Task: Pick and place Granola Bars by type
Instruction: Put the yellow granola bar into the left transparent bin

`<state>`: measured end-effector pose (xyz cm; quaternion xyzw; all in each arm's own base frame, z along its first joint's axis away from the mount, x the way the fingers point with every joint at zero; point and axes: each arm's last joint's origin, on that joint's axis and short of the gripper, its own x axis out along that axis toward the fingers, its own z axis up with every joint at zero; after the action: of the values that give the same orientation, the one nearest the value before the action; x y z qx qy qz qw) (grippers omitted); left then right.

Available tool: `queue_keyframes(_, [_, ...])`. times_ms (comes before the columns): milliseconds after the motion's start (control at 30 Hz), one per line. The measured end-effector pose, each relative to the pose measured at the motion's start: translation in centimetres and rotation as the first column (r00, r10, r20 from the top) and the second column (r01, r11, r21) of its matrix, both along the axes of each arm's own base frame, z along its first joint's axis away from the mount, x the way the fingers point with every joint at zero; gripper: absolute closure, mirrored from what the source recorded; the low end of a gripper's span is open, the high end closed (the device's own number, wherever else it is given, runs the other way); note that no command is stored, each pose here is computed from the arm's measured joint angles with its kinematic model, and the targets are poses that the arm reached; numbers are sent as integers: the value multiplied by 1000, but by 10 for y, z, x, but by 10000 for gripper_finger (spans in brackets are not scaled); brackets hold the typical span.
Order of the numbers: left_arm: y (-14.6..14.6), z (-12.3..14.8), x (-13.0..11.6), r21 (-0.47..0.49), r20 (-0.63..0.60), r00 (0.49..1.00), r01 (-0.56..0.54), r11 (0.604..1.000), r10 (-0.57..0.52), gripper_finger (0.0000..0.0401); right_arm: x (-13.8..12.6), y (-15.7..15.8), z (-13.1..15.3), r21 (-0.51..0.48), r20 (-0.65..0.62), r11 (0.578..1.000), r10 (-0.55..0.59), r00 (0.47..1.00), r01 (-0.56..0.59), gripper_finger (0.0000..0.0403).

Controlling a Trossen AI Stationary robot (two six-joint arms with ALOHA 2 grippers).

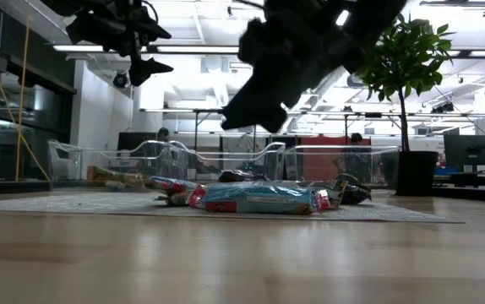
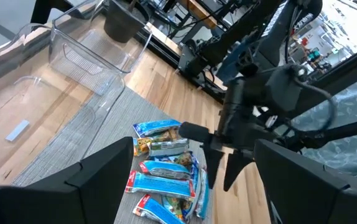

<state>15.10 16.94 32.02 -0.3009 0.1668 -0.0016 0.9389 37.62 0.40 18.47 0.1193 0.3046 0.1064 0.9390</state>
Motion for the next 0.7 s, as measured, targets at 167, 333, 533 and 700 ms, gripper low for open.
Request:
queue_keyframes(167, [0, 0, 0, 0, 0, 1000, 0, 1000, 0, 71, 8, -3, 22, -195, -74, 979, 43, 996, -57, 286])
queue_keyframes(333, [0, 0, 0, -4, -1, 1000, -1, 1000, 1, 71, 16, -10, 49, -265, -92, 961, 54, 994, -77, 286])
queue_keyframes(533, [0, 0, 0, -5, -2, 1000, -1, 1000, 1, 71, 32, -18, 51, -216, -199, 969, 73, 977, -117, 269])
queue_keyframes(700, [0, 0, 0, -4, -3, 1000, -4, 1000, 4, 71, 67, -10, 40, -175, -299, 953, 186, 936, -246, 233])
